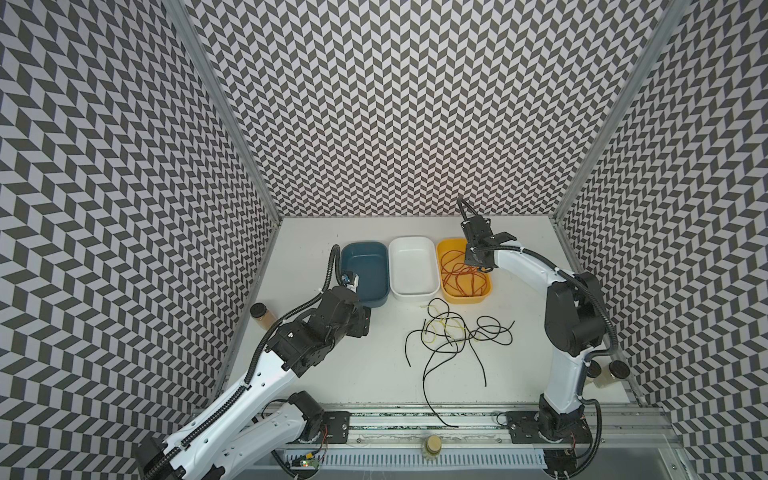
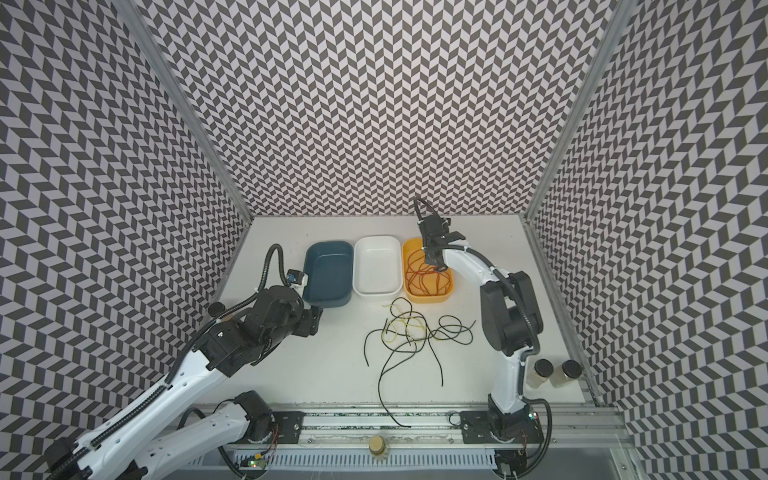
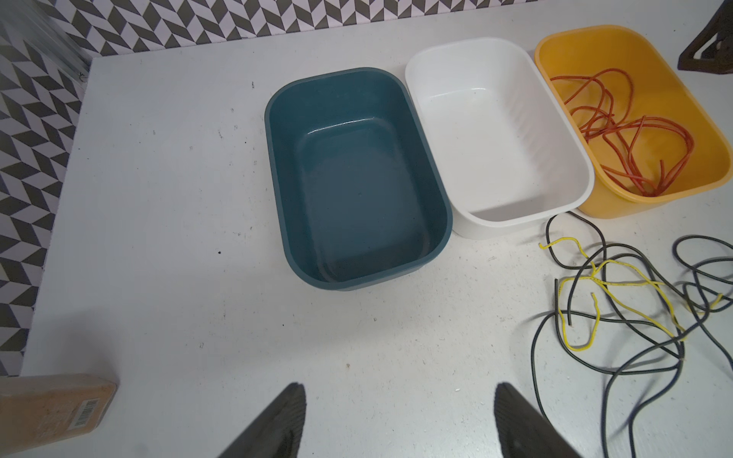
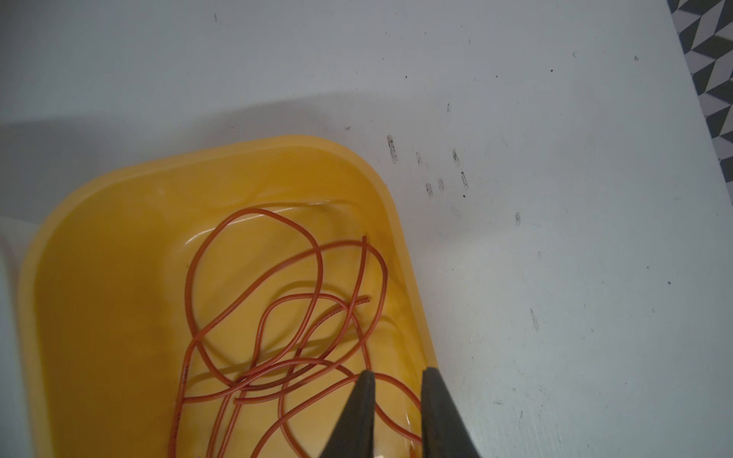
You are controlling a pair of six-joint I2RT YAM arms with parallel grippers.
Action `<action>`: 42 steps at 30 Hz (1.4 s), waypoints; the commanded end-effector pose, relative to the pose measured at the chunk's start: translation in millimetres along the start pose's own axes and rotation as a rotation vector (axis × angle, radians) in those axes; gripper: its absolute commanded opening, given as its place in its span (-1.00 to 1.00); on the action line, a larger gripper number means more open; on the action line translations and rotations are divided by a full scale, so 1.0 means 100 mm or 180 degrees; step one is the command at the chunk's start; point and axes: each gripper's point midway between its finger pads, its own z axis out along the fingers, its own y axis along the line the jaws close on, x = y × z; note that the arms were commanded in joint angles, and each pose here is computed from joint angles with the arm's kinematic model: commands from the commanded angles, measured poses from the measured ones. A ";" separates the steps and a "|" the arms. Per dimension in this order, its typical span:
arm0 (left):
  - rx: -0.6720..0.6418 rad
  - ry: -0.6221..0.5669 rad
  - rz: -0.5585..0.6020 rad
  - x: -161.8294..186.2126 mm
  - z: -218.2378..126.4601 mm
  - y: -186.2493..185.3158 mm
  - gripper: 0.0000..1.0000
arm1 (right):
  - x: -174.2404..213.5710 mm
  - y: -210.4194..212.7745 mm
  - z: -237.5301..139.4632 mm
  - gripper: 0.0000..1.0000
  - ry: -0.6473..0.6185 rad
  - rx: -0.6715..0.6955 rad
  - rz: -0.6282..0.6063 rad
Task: Untangle the cables
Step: 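Lower the red wire into the yellow bin and open the right gripper, then move the right gripper down over the black and yellow wire pile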
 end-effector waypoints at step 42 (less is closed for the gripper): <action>0.0019 0.0080 0.0047 0.06 0.04 -0.02 0.53 | 2.53 0.57 -1.53 0.09 0.0694 -0.1927 -0.0933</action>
